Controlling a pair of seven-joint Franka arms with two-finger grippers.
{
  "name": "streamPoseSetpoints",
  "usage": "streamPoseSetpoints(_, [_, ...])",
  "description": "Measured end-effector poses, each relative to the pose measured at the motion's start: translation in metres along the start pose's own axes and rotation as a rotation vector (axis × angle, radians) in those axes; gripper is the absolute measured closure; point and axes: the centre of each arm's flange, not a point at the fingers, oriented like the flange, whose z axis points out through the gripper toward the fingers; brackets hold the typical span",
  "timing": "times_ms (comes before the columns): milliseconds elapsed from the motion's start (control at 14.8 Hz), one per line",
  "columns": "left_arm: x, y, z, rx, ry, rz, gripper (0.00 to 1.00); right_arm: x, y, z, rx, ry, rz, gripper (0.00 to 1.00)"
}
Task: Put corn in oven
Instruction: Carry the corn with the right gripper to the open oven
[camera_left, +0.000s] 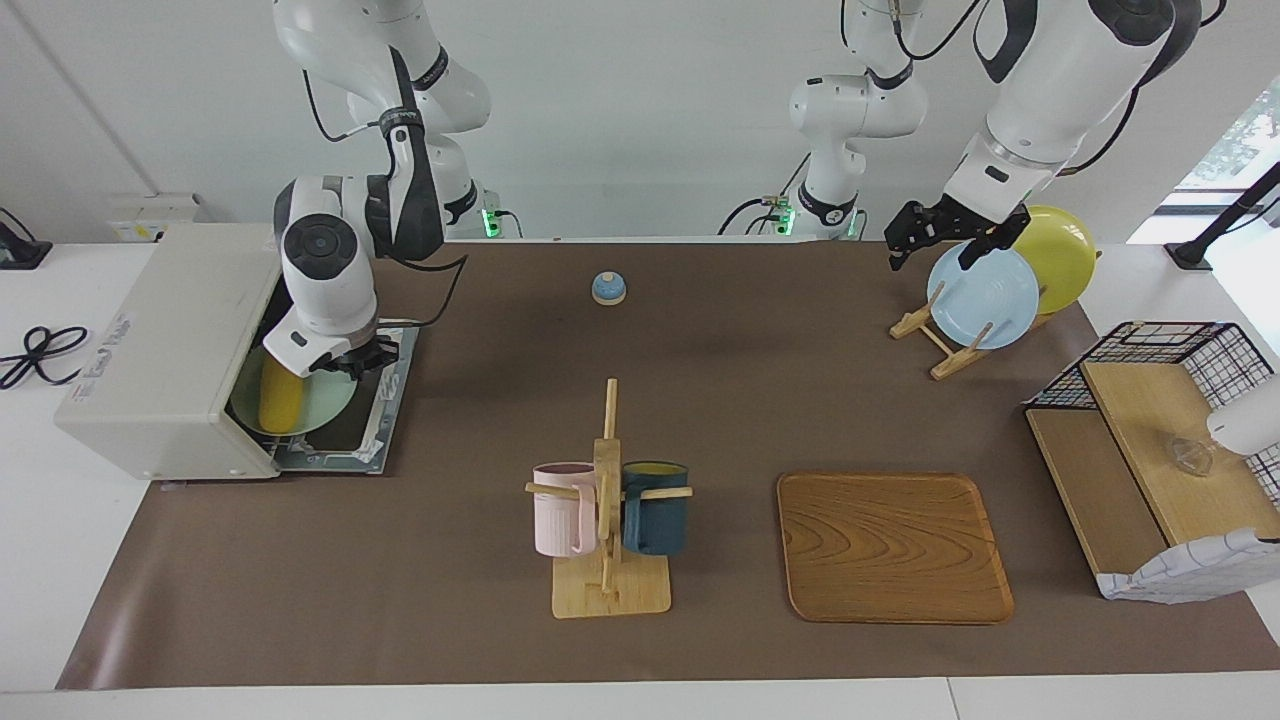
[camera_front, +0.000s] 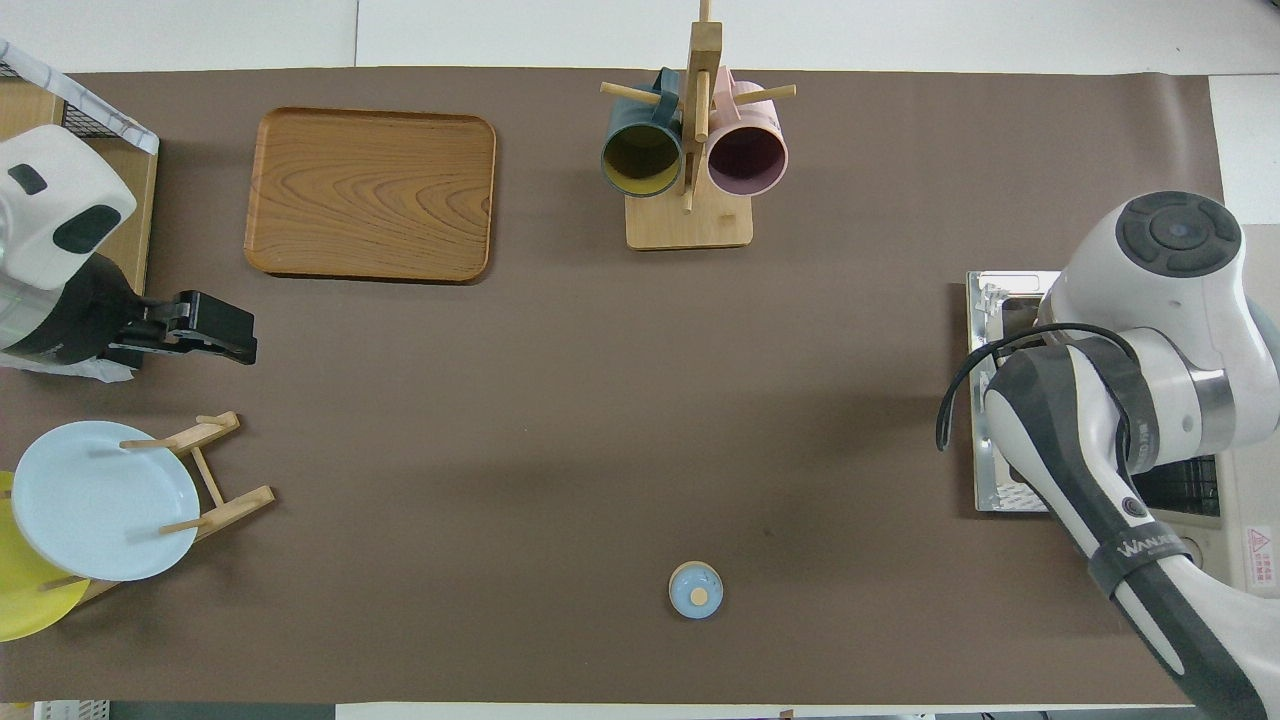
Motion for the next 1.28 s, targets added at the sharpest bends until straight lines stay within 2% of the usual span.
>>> streamPoseSetpoints(135, [0.0, -0.001, 0.0, 0.0, 0.0, -0.002, 0.0, -0.005, 0.013, 0.008, 0.008, 0.015, -0.015, 0.97])
streamPoseSetpoints(742, [0.001, -0.004, 0.0, -0.001, 0.0, -0.008, 0.0, -0.012, 0.028, 0.013, 0.013, 0.008, -0.003, 0.97])
streamPoseSetpoints(809, [0.001, -0.004, 0.0, -0.001, 0.0, -0.008, 0.0, -0.012, 0.028, 0.014, 0.014, 0.006, -0.002, 0.93])
streamPoseSetpoints(876, [0.001, -0.004, 0.0, -0.001, 0.0, -0.008, 0.0, -0.012, 0.028, 0.014, 0.014, 0.004, -0.002, 0.82])
streamPoseSetpoints(1011, [0.001, -0.004, 0.0, -0.001, 0.0, -0.008, 0.0, -0.013, 0.028, 0.012, 0.014, -0.011, -0.002, 0.79])
streamPoseSetpoints(1079, [0.001, -0.004, 0.0, -0.001, 0.0, -0.008, 0.0, -0.013, 0.028, 0.008, 0.014, -0.02, -0.002, 0.71])
streamPoseSetpoints(1281, [0.001, -0.004, 0.0, -0.001, 0.0, -0.008, 0.0, -0.007, 0.02, -0.013, 0.016, -0.012, -0.011, 0.69])
